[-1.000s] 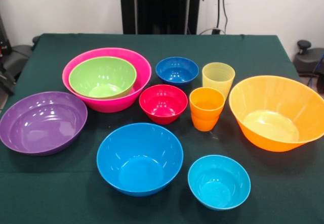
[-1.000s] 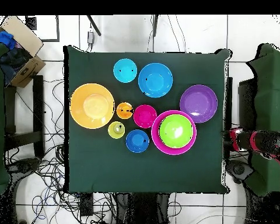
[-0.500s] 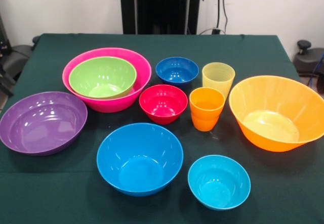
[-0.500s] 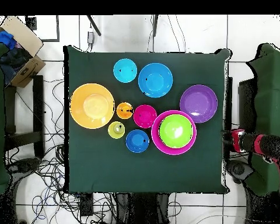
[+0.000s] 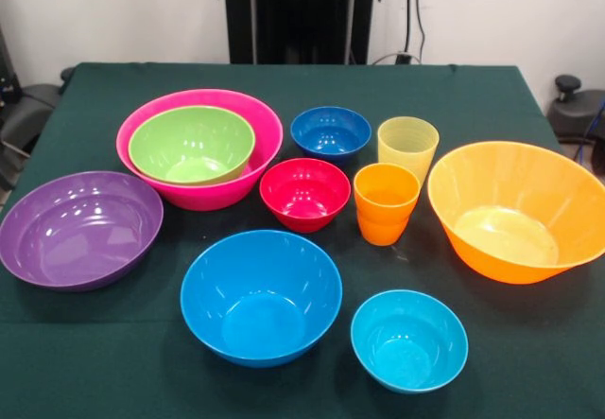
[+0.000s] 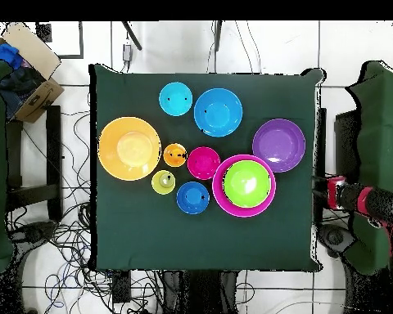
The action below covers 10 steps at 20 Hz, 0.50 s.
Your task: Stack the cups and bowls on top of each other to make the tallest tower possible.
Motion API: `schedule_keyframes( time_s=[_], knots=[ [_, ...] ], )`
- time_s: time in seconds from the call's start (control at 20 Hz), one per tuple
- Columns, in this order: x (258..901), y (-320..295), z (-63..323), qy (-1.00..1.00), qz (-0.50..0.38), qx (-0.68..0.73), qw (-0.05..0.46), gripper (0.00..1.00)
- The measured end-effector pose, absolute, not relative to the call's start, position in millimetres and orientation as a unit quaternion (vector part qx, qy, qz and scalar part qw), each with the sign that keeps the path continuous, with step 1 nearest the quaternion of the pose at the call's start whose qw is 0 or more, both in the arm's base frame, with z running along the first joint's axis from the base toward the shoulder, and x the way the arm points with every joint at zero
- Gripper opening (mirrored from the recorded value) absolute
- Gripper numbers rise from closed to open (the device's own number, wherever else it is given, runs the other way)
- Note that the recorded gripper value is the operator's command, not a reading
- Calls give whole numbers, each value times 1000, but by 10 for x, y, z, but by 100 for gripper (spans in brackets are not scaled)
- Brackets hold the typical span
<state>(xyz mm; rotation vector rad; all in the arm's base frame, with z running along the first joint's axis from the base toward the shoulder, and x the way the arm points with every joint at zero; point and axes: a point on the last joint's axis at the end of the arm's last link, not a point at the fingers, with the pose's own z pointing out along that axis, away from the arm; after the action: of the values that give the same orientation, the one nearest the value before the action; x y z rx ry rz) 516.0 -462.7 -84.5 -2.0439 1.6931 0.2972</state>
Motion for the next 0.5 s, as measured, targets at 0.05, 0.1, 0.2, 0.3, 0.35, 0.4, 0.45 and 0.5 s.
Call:
schedule_keyframes(
  time_s=[0.05, 0.1, 0.2, 0.3, 0.35, 0.4, 0.45, 0.5],
  knots=[
    [5181, -4624, -844, 617, 104, -744, 235, 100],
    [5204, -4622, -841, 617, 100, -743, 238, 100],
    [5270, -4614, -819, 619, 91, -740, 247, 100],
    [5334, -4599, -773, 622, 86, -732, 264, 100],
    [5349, -4594, -757, 623, 86, -729, 271, 100],
    [5360, -4588, -738, 624, 86, -726, 277, 100],
    [5371, -4581, -714, 625, 86, -722, 285, 100],
    [5381, -4572, -678, 626, 87, -716, 296, 100]
  ],
)
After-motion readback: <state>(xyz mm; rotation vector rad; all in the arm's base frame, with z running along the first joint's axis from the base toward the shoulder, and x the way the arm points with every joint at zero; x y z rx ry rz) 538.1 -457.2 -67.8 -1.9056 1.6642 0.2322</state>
